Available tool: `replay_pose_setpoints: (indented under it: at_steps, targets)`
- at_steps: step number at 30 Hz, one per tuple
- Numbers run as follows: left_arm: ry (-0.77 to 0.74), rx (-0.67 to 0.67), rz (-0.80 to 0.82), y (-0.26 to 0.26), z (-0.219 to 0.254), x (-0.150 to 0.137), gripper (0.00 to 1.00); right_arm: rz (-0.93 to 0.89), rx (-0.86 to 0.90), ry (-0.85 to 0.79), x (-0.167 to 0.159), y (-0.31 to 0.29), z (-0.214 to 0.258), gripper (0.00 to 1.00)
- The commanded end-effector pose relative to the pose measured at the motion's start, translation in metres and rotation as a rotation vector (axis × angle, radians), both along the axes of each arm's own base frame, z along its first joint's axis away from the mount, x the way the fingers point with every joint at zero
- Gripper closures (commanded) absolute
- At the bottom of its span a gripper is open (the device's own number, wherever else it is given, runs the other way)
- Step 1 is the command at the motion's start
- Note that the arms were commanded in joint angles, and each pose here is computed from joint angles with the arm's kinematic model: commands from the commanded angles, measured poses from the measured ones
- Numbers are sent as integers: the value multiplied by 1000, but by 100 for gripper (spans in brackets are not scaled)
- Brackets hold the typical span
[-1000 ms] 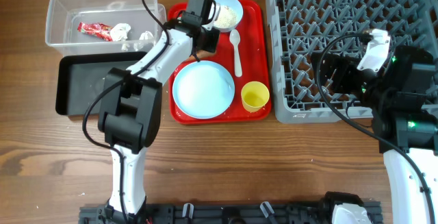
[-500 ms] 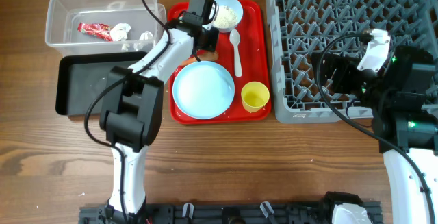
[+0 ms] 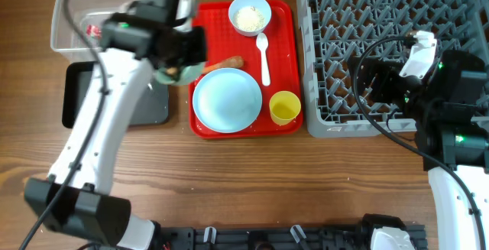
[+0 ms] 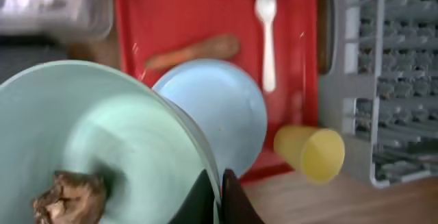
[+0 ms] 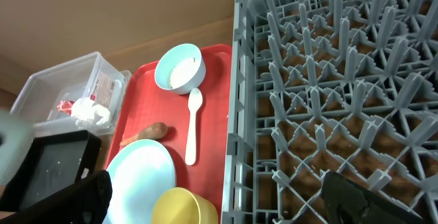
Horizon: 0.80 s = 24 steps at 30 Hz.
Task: Sort waste into correct bins and load items into the dishwasher rack
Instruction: 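Lift the mint bowl left and tip scraps onto the black tray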
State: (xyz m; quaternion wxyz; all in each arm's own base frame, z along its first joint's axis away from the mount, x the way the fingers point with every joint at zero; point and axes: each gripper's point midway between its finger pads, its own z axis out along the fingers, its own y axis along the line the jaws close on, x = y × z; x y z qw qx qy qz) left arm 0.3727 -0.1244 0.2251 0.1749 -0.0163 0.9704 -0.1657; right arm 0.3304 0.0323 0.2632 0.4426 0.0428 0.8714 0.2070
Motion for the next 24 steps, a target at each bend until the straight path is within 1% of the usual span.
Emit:
replay_pose_setpoints:
  at_steps: [1, 4, 7, 10, 12, 16, 20, 24]
  targets:
    - [35, -159, -60, 30, -5, -3, 96, 14, 11, -18, 2, 3, 8, 0]
    - [12, -306, -51, 57, -17, 2, 96, 14, 12, -14, 2, 3, 7, 0]
    - [-16, -462, -21, 78, -24, 2, 96, 14, 13, -8, 1, 4, 6, 0]
    - [-58, -633, 54, 106, -33, -2, 96, 14, 12, -8, 1, 4, 6, 0]
    - [-102, -725, 94, 123, -35, -4, 96, 14, 12, -8, 1, 4, 6, 0]
    - [-287, -972, 135, 162, -26, -15, 96, 14, 12, -8, 1, 4, 6, 0]
    - [-349, -1067, 206, 195, -32, -23, 96, 14, 12, -5, 1, 4, 5, 0]
    - [-336, -1107, 275, 213, -48, -23, 96, 14, 12, -5, 1, 4, 5, 0]
